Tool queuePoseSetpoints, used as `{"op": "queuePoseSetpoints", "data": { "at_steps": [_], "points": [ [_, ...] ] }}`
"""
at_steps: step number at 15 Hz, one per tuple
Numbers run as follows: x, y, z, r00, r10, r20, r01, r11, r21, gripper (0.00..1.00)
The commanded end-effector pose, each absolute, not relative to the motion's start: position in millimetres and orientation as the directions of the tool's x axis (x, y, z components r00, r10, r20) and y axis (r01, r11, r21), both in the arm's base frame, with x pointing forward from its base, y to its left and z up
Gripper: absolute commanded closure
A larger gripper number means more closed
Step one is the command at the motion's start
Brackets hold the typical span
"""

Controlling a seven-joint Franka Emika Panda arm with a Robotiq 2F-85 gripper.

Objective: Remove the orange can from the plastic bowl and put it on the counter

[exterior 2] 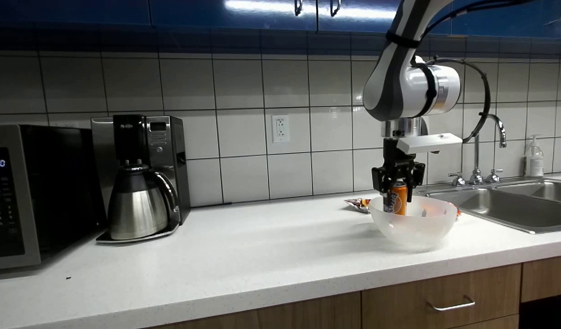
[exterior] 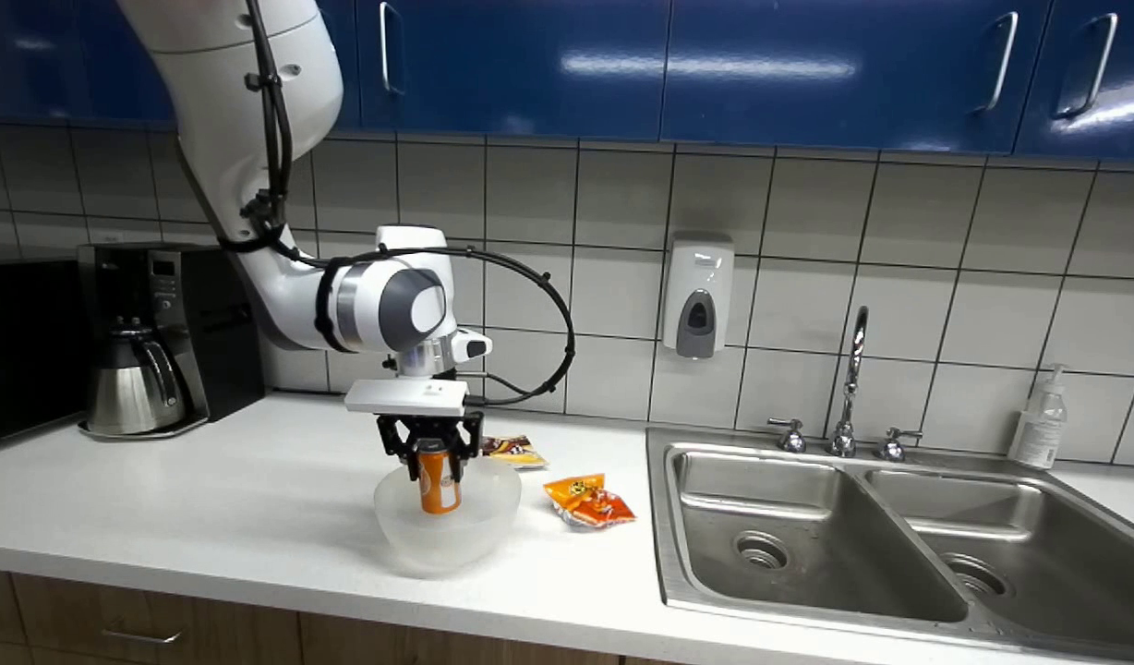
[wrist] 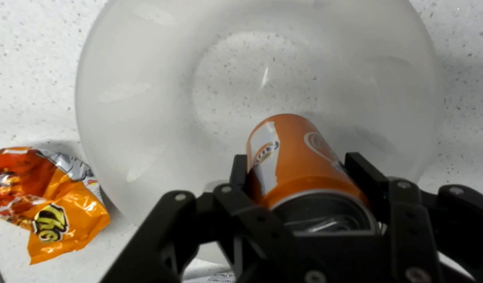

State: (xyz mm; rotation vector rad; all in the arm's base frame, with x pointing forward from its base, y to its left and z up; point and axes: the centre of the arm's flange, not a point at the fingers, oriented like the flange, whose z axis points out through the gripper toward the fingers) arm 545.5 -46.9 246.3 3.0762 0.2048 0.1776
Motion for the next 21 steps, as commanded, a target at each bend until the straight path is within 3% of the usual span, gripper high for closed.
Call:
{"op": "queuePoseSetpoints", "data": {
  "at_steps": [1,12,21],
  "points": [
    [547,-36,284,0.977,0.150,0.154,0.140,-0.987,0.075,0.61],
    [548,49,358,0.919,0.286,0.270,0.264,-0.958,0.113,0.61],
    [540,93,332,0.911,0.332,0.243,0.327,-0.943,0.063,0.61]
  ]
}}
